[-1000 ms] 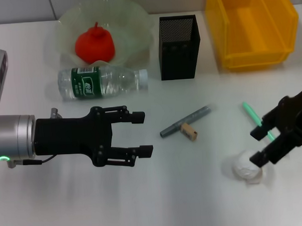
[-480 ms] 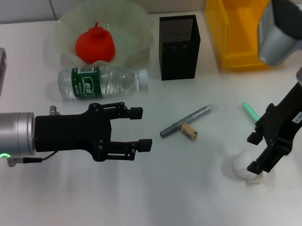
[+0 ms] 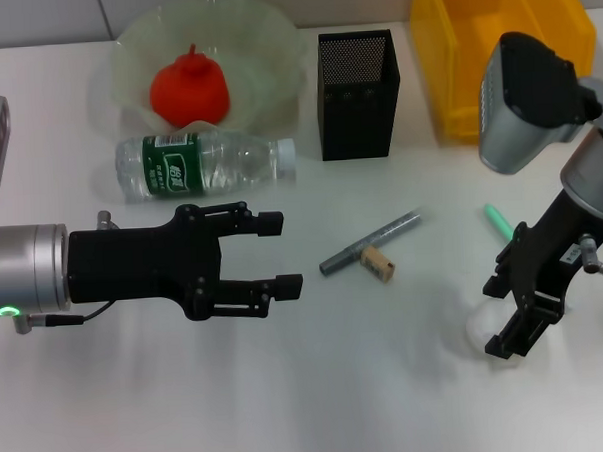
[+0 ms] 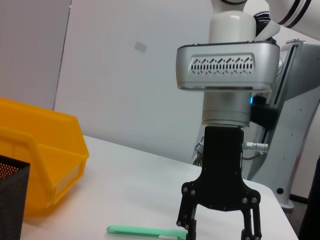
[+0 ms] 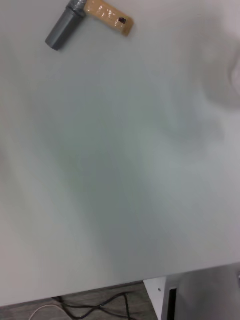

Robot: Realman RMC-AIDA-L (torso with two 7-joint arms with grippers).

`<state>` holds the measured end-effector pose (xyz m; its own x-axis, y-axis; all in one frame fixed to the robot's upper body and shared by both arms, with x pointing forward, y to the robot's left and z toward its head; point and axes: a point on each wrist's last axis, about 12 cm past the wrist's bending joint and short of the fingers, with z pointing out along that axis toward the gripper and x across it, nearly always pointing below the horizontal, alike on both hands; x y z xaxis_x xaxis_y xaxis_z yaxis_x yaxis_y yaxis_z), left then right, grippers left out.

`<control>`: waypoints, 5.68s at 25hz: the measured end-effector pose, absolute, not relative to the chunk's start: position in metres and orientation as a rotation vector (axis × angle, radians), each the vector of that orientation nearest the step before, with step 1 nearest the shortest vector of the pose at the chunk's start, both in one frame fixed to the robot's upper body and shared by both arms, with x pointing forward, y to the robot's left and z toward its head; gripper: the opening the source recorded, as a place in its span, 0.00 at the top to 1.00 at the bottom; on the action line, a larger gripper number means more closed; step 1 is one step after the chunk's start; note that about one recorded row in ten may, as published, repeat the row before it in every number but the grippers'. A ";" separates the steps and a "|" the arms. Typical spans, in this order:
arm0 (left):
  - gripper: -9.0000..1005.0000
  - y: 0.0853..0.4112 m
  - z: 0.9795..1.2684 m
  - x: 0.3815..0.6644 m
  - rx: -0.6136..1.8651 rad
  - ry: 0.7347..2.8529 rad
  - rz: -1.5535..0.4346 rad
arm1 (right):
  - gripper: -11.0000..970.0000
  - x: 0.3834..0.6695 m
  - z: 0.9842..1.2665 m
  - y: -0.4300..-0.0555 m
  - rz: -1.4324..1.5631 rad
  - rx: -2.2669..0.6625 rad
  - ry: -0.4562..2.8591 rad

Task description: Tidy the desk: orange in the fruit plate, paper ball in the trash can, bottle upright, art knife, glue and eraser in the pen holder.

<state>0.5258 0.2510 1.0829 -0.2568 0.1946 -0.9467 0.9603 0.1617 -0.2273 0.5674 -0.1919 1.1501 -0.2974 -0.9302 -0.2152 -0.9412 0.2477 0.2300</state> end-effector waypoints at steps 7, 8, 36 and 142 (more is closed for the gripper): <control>0.20 0.251 1.083 0.526 1.131 1.616 -1.170 | 0.20 0.567 1.143 -0.187 0.448 -1.866 2.436; 0.20 0.251 1.083 0.526 1.131 1.616 -1.170 | 0.20 0.567 1.143 -0.186 0.441 -1.870 2.433; 0.20 0.250 1.084 0.525 1.113 1.594 -1.172 | 0.39 0.581 1.188 -0.206 0.489 -1.683 2.377; 0.24 0.188 1.159 0.617 1.440 1.750 -0.622 | 0.15 0.512 1.038 -0.285 0.784 -0.778 1.729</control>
<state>0.6166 0.1885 1.1591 -0.0634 0.5887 -0.8059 0.9653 0.2411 0.1002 0.5119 -0.2845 1.0382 -0.2523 -0.1291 -0.9590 -0.8062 0.5762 0.1345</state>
